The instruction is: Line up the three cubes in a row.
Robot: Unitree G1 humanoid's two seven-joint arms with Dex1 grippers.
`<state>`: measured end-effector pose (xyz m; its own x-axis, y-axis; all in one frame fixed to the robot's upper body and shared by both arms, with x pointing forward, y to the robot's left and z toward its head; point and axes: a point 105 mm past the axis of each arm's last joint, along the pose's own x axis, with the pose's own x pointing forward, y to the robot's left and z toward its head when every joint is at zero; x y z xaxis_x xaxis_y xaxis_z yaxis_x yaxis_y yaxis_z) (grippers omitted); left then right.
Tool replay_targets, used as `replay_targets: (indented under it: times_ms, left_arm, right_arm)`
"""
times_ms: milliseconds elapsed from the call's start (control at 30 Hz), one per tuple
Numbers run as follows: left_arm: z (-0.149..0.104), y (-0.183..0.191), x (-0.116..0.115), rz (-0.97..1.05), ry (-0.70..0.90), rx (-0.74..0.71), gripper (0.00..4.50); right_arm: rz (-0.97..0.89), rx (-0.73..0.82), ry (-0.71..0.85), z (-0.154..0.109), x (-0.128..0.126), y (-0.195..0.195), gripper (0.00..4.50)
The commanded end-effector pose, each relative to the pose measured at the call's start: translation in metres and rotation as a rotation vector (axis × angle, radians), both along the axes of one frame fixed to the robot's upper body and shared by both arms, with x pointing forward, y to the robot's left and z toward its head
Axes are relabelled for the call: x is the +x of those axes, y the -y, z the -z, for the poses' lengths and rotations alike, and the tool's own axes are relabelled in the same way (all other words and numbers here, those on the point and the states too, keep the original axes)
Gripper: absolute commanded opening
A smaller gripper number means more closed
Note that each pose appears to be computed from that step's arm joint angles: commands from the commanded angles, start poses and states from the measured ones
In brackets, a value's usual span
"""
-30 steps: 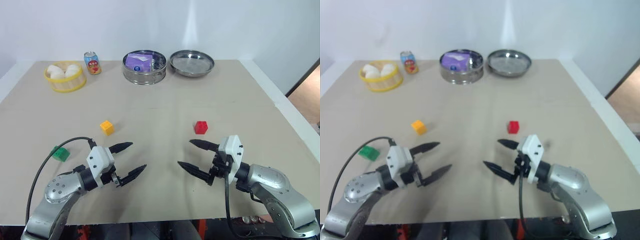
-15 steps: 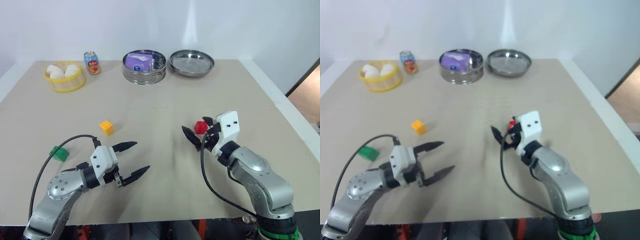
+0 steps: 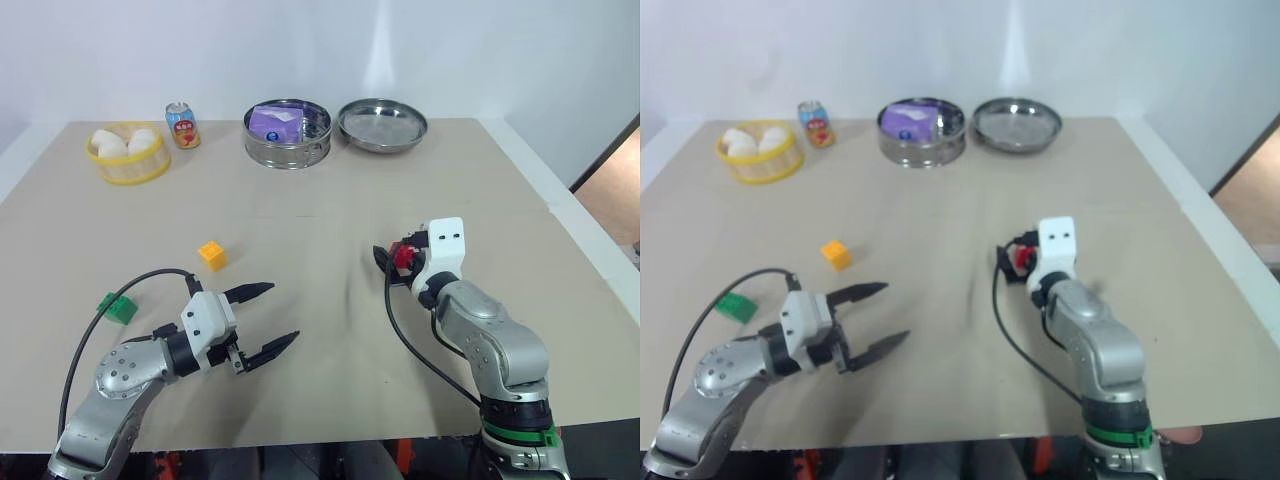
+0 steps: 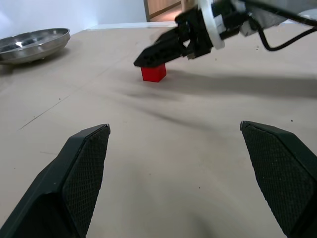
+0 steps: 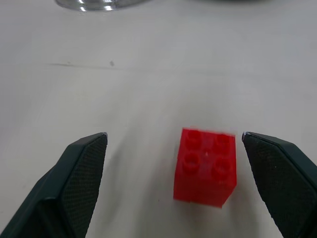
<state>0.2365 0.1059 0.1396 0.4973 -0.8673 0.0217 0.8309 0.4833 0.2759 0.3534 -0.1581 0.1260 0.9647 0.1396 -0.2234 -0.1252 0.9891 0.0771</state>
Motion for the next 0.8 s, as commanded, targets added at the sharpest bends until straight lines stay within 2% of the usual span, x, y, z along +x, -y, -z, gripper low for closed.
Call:
replay_targets:
  times_ms: [33,67,200,233,367,400,467,800]
  left_arm:
    - [-0.0104,0.0058,-0.0058,0.033,0.055,-0.001,4.37]
    - [-0.0103,0.0059,-0.0059,0.032,0.055,-0.001,4.37]
    - [-0.0098,0.0054,-0.0065,0.027,0.056,0.001,4.50]
    - [-0.0094,0.0053,-0.0066,0.026,0.055,0.002,4.50]
    - [-0.0089,0.0059,-0.0063,0.023,0.057,0.003,4.50]
    - [-0.0088,0.0061,-0.0061,0.023,0.057,0.003,4.50]
    - [-0.0087,0.0063,-0.0061,0.024,0.057,0.004,4.50]
    - [-0.0070,0.0058,-0.0056,0.023,0.052,0.007,4.50]
  right_arm:
    - [0.035,0.033,0.019,-0.0064,0.0069,0.0054,4.50]
    - [0.039,0.037,0.021,-0.0057,0.0076,0.0058,4.50]
    - [0.048,0.024,0.022,-0.0026,0.0074,0.0082,3.74]
    - [0.048,0.009,0.026,-0.0024,0.0070,0.0086,3.20]
    - [0.051,-0.030,0.037,-0.0008,0.0063,0.0094,2.02]
    - [0.050,-0.034,0.039,-0.0007,0.0063,0.0092,1.56]
    - [0.049,-0.040,0.044,-0.0011,0.0064,0.0089,1.27]
    - [-0.003,-0.116,0.090,-0.0090,0.0029,0.0093,1.27]
